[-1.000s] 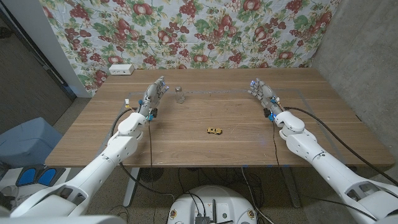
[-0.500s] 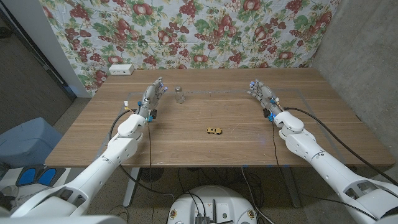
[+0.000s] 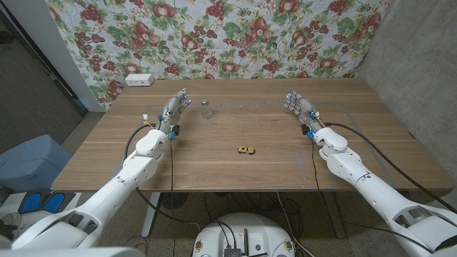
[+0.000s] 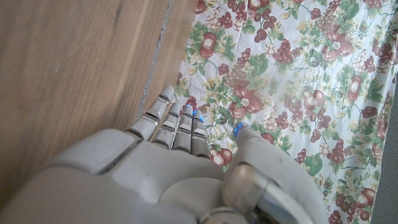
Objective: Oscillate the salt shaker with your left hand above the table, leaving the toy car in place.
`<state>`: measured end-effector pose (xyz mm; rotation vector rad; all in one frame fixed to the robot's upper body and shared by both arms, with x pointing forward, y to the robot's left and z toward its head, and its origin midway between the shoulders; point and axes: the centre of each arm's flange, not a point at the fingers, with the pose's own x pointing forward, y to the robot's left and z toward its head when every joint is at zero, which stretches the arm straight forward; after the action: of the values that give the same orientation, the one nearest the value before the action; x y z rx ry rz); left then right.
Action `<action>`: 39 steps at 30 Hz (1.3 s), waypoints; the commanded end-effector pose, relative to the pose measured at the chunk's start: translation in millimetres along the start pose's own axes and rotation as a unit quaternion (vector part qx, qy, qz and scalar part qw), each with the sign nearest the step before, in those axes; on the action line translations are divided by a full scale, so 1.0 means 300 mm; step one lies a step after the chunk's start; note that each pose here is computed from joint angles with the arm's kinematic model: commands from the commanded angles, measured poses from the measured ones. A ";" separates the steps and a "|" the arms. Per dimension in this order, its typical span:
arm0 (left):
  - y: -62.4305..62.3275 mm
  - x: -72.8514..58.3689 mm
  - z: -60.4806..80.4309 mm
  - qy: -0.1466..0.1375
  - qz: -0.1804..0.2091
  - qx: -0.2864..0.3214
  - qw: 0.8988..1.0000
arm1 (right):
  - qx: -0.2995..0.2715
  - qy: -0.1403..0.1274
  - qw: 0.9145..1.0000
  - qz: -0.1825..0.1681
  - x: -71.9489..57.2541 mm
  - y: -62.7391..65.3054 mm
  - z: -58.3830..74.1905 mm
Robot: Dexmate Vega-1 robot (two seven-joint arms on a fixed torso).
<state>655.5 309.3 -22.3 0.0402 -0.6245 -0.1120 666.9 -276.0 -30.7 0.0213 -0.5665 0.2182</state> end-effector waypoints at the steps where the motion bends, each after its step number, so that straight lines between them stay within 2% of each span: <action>1: 0.014 0.021 0.034 0.011 0.004 0.078 0.997 | -0.004 -0.004 1.000 -0.005 -0.013 0.018 0.002; 18: 0.001 0.044 0.055 0.019 -0.004 0.169 0.985 | -0.009 -0.007 1.000 -0.006 -0.023 0.024 0.007; 25: -0.006 0.050 0.059 0.023 -0.010 0.188 0.982 | -0.015 -0.007 1.000 -0.007 -0.022 0.024 0.009; 32: -0.016 0.059 0.062 0.027 -0.031 0.198 0.979 | -0.016 -0.006 1.000 -0.008 -0.021 0.017 0.009; 39: -0.034 0.061 0.076 0.033 -0.032 0.236 0.971 | -0.016 -0.006 1.000 -0.009 -0.025 0.007 0.006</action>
<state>657.7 303.2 2.2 0.4277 -0.5869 -0.0356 658.8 -271.8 -32.1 0.0012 -0.5832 0.1972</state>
